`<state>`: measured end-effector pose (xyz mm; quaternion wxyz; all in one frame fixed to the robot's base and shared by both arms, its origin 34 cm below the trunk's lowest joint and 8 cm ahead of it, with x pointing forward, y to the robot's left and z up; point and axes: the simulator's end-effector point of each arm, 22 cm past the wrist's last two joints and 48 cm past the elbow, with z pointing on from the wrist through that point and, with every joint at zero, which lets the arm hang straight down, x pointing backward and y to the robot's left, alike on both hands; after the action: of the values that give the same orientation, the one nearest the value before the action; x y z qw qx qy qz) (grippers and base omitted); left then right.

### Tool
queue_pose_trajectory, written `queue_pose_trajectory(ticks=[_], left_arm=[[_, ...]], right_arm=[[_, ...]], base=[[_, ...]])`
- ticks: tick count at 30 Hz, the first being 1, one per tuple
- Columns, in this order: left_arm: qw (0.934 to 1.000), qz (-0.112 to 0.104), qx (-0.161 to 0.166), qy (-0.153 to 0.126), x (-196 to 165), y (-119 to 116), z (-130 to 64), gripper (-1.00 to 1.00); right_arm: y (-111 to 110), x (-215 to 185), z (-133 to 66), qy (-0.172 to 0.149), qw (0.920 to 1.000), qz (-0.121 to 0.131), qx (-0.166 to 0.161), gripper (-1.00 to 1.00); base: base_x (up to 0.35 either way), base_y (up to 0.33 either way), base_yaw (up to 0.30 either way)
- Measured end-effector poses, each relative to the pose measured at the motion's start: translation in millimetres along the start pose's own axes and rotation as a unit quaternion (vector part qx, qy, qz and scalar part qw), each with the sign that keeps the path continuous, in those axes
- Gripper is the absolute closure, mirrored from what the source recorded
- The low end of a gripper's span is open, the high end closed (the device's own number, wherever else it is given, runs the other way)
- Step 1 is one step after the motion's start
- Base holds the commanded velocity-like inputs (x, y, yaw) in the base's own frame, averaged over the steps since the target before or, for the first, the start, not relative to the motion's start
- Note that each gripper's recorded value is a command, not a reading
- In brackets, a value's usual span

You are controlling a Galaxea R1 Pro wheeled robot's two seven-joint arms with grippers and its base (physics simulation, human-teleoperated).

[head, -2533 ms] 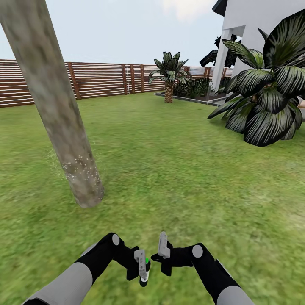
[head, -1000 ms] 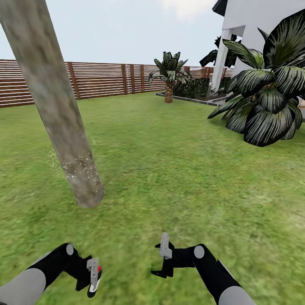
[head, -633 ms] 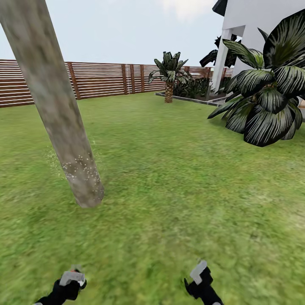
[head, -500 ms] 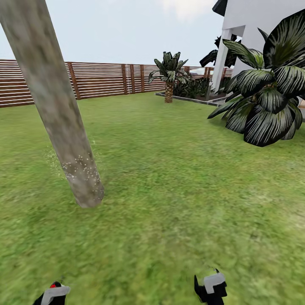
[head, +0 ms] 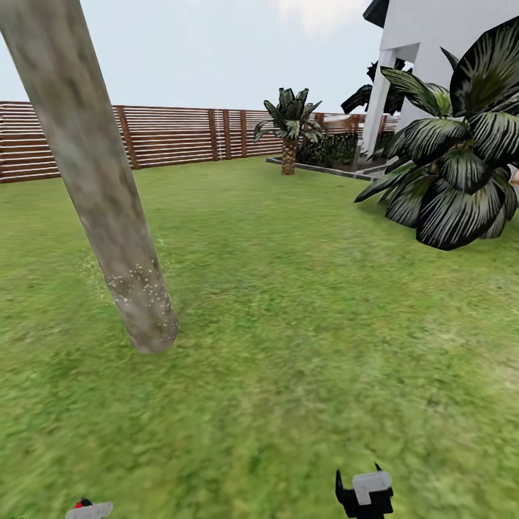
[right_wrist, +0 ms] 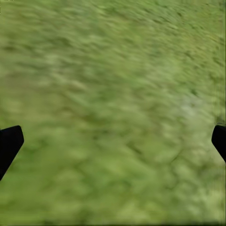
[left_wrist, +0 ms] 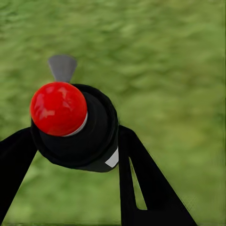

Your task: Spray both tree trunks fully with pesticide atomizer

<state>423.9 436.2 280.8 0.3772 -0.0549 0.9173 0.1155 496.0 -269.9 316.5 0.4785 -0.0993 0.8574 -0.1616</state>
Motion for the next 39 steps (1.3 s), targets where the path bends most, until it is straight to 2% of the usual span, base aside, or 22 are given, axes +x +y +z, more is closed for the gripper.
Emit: queue_pose_trajectory(ticks=[7,22,39], left_arm=[[1.0000,-0.001,0.003,0.003,2,-5,-0.4,1.00],[0.9999,-0.002,0.010,0.005,4,-14,-1.0,1.00],[0.9999,-0.004,0.007,0.007,6,-13,-1.2,1.00]], right_arm=[[3,4,-3.7,0.011,0.9997,0.021,0.010,-1.00],[4,4,-4.0,0.012,0.9996,0.022,0.010,-1.00],[5,6,-4.8,0.014,0.9996,0.022,0.010,-1.00]], base=[[0.000,0.000,0.269],[0.000,0.000,0.278],[0.000,0.000,0.278]])
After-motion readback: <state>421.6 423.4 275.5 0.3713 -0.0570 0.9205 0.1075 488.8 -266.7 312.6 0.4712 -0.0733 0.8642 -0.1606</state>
